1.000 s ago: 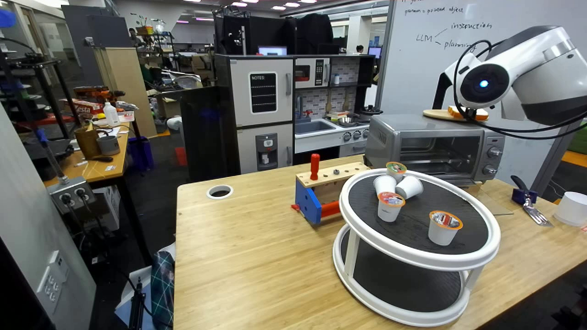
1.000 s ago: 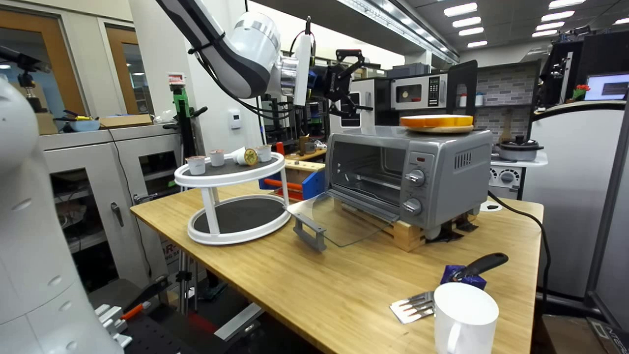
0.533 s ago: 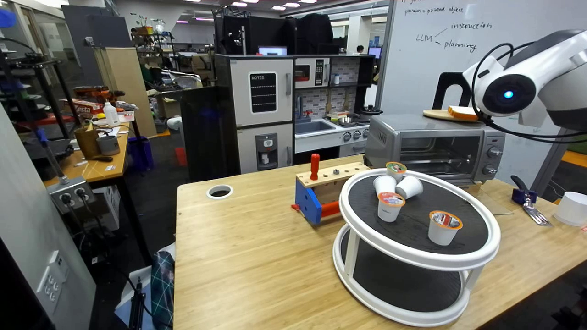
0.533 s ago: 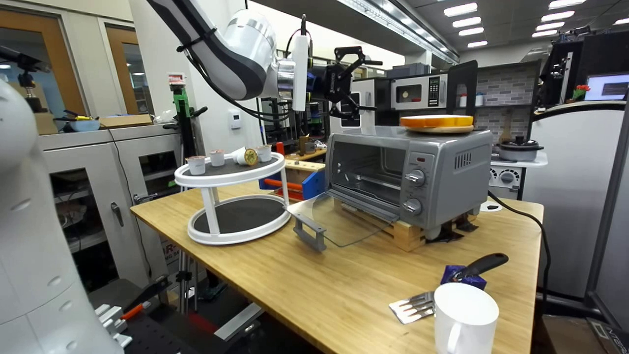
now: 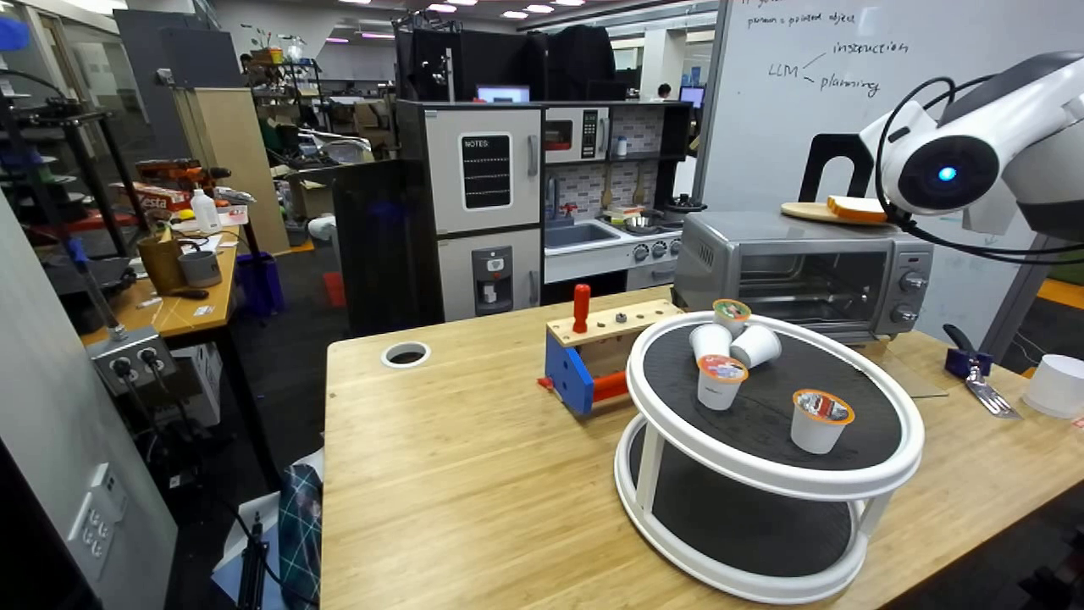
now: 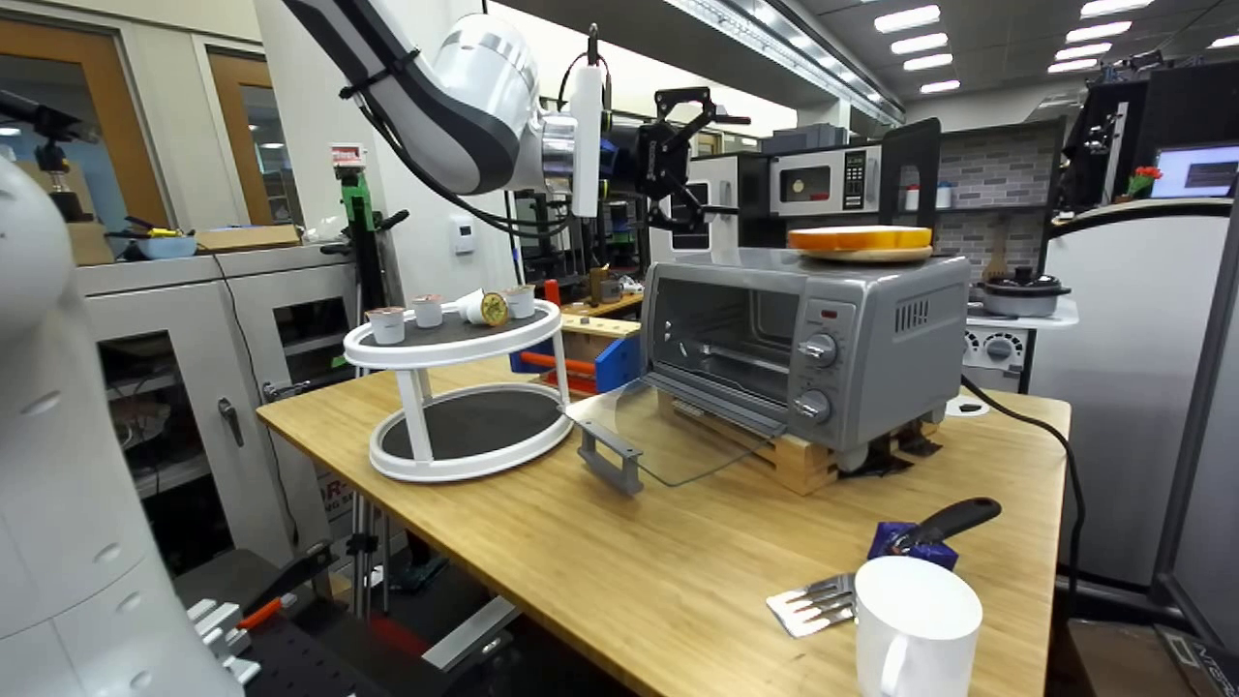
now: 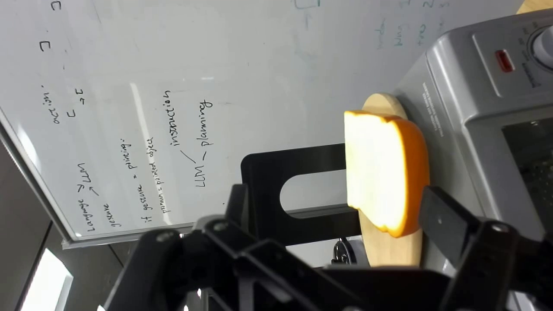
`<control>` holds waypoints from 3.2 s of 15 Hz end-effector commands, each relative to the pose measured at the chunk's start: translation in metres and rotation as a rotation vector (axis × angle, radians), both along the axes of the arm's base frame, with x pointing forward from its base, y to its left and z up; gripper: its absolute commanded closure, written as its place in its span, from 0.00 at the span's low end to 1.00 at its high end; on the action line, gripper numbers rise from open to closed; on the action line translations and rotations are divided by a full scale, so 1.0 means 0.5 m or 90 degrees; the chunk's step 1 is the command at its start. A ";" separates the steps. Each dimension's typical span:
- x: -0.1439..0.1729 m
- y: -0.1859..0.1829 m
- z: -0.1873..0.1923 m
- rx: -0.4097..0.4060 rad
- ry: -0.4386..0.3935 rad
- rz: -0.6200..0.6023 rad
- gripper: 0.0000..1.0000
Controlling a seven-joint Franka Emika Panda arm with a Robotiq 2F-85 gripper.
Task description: Remove the slice of bread from the top of the oven and place it inside the oven
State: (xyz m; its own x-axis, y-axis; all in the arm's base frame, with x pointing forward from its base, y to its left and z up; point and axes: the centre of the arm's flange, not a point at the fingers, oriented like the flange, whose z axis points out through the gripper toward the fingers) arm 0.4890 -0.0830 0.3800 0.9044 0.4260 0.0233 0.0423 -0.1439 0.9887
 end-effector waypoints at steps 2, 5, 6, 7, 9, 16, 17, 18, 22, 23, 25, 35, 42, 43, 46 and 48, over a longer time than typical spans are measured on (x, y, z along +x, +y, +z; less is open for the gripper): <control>0.000 0.000 0.000 0.000 0.000 0.000 0.00; 0.000 0.000 0.000 0.000 0.000 0.000 0.00; 0.000 0.000 0.000 0.000 0.000 0.000 0.00; 0.000 0.000 0.000 0.000 0.000 0.000 0.00; 0.002 0.004 -0.009 0.007 0.009 0.004 0.00; 0.044 0.035 -0.075 0.020 0.052 0.025 0.00; 0.053 0.031 -0.079 0.016 0.054 0.023 0.00; 0.061 0.025 -0.081 0.013 0.054 0.021 0.00; 0.086 0.001 -0.083 0.003 0.048 0.011 0.00; 0.090 -0.004 -0.084 0.003 0.049 0.008 0.00; 0.093 -0.016 -0.091 0.005 0.051 -0.001 0.00; 0.113 -0.091 -0.108 0.003 0.048 -0.049 0.00; 0.139 -0.100 -0.098 0.004 0.033 -0.050 0.00; 0.141 -0.102 -0.098 0.005 0.033 -0.050 0.00; 0.145 -0.108 -0.100 0.010 0.033 -0.054 0.00; 0.147 -0.110 -0.102 0.011 0.034 -0.055 0.00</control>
